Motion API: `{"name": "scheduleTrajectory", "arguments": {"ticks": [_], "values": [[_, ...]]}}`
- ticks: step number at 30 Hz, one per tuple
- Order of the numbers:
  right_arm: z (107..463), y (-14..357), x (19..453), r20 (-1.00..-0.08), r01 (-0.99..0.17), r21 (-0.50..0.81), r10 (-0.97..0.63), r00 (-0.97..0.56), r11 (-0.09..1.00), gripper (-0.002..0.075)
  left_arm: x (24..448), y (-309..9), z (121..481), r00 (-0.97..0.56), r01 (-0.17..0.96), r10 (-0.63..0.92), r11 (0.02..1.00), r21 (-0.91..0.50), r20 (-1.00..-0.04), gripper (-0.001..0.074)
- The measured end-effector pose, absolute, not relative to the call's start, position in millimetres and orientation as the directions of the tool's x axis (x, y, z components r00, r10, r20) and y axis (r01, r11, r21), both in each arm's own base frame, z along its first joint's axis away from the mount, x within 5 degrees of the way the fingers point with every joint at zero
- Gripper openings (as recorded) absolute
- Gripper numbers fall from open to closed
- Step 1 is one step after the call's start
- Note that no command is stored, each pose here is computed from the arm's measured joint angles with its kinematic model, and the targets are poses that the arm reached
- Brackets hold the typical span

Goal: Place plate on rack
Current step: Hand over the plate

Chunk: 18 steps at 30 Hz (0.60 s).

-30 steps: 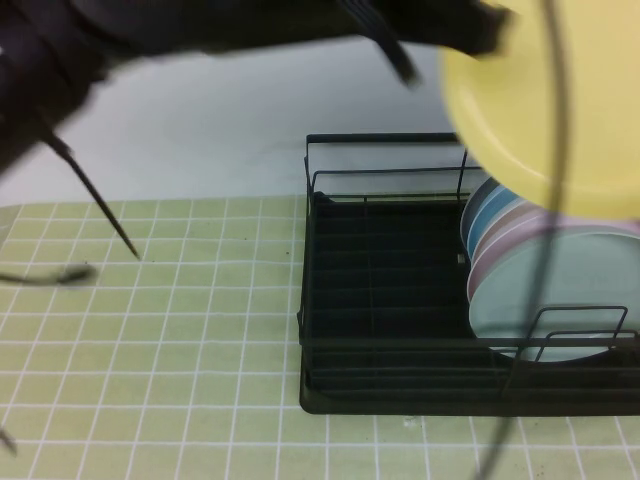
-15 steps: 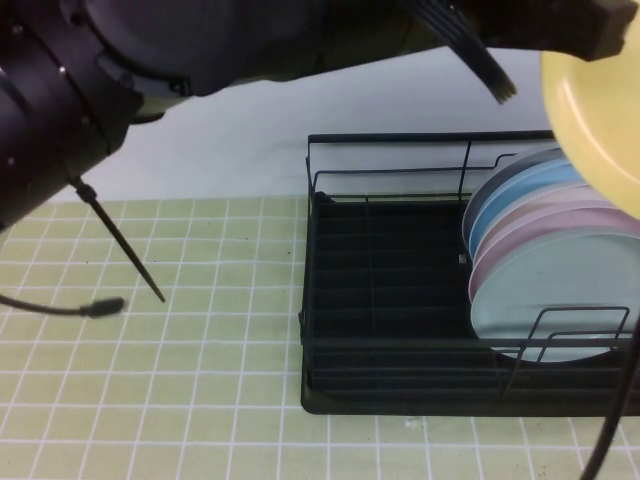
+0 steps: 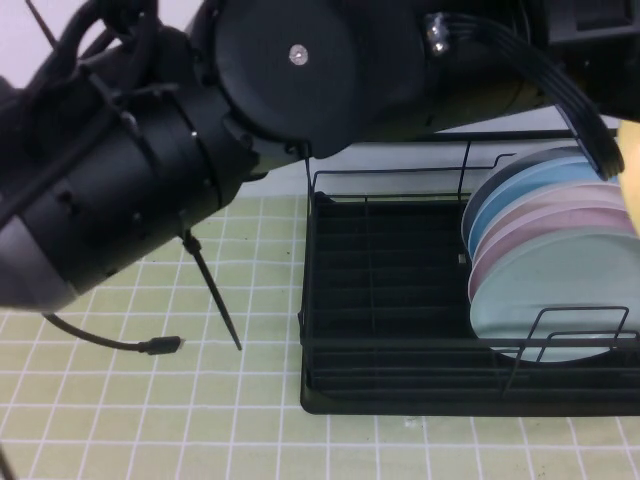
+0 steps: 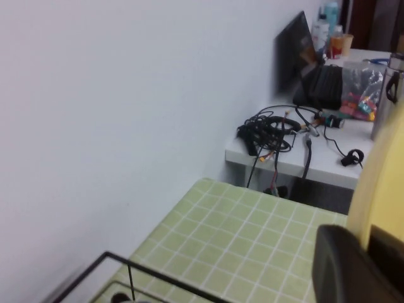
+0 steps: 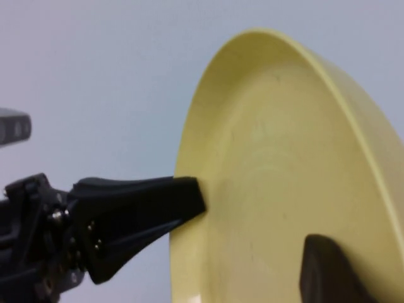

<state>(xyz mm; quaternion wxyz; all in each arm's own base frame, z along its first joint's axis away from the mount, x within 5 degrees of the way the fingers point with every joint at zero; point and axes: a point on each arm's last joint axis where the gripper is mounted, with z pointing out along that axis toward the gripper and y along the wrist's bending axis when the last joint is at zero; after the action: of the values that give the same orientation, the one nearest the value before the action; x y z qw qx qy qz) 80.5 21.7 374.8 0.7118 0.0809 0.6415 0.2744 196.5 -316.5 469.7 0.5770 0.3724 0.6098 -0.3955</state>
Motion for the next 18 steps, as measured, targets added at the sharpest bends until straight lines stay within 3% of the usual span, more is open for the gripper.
{"name": "scheduleTrajectory", "arguments": {"ticks": [3,7,9,10,14,18], "values": [[374,24,80,-0.889,-0.301,0.432,0.458,0.020,0.850,-0.0002,192,-320,464,-0.072,0.929,0.048,0.368,-0.049,-0.996,0.0145],[374,24,80,-0.903,-0.306,0.402,0.430,0.028,0.863,-0.0002,189,-320,461,-0.102,0.938,0.075,0.340,-0.070,-0.992,0.0533],[374,24,80,-0.912,-0.304,0.380,0.409,0.036,0.874,-0.0002,186,-318,464,-0.088,0.941,0.081,0.334,-0.056,-0.993,0.0664],[374,23,80,-0.920,-0.296,0.358,0.389,0.051,0.886,-0.0002,184,-316,466,-0.067,0.944,0.088,0.327,-0.034,-0.994,0.0694],[378,23,80,-0.960,-0.287,0.221,0.259,0.101,0.932,-0.0002,174,-298,485,0.026,0.940,0.080,0.338,0.052,-0.996,0.0635],[393,26,82,-0.977,-0.306,0.122,0.169,0.133,0.944,-0.0002,161,-271,509,0.135,0.913,0.083,0.378,0.156,-0.987,0.0465]]}}
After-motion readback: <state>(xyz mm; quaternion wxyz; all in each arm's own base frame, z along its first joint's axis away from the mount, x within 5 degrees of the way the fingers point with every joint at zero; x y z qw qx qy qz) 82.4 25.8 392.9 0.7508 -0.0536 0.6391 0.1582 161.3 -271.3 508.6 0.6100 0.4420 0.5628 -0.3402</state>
